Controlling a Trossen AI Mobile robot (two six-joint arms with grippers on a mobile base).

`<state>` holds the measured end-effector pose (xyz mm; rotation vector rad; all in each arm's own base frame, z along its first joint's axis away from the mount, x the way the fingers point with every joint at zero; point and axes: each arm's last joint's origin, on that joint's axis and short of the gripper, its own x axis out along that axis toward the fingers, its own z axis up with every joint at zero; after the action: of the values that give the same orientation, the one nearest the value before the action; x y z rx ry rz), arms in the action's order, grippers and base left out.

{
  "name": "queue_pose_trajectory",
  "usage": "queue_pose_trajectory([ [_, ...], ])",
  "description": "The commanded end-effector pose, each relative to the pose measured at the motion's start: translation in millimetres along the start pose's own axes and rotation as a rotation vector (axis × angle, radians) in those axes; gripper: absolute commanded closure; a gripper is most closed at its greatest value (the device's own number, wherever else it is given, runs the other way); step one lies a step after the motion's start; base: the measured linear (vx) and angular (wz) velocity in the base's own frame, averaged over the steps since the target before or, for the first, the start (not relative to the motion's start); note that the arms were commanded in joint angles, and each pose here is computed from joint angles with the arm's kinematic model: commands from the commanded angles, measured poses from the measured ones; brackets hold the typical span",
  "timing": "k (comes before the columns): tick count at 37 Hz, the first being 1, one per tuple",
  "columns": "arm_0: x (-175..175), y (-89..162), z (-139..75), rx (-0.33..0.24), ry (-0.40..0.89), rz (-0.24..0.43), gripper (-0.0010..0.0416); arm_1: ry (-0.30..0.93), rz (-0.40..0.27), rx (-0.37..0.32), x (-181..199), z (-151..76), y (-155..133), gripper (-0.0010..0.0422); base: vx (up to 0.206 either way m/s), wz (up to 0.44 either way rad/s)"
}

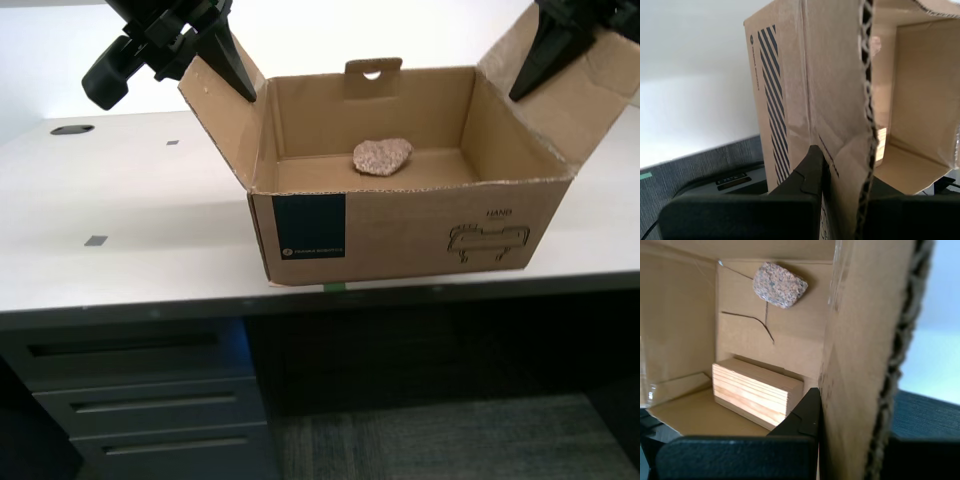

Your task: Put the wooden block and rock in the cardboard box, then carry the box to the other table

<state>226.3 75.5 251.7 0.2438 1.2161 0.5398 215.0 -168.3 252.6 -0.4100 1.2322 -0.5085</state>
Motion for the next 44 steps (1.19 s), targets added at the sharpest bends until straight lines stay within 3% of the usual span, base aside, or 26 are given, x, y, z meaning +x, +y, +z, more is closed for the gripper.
queue_pose_trajectory([
  [1, -5.3, 3.5, 5.1, -0.008, -0.024, 0.007, 0.0406, 0.010, -0.018, -0.001, -0.6, -0.1, -1.0, 0.0413, -0.156, -0.041],
  [16, -8.7, 5.4, 6.8, 0.014, -0.026, 0.007, 0.0406, -0.025, 0.020, 0.011, -0.6, 1.1, -0.1, 0.0413, -0.132, 0.010],
  [28, -8.7, 5.4, 6.7, 0.015, -0.025, 0.007, 0.0406, -0.027, 0.010, 0.009, -0.5, 1.5, -0.8, 0.0413, -0.117, 0.056],
  [44, -8.7, 5.4, 6.8, 0.037, -0.026, 0.008, 0.0407, -0.017, -0.008, 0.120, -0.6, 1.4, -1.4, 0.0413, -0.113, 0.052],
])
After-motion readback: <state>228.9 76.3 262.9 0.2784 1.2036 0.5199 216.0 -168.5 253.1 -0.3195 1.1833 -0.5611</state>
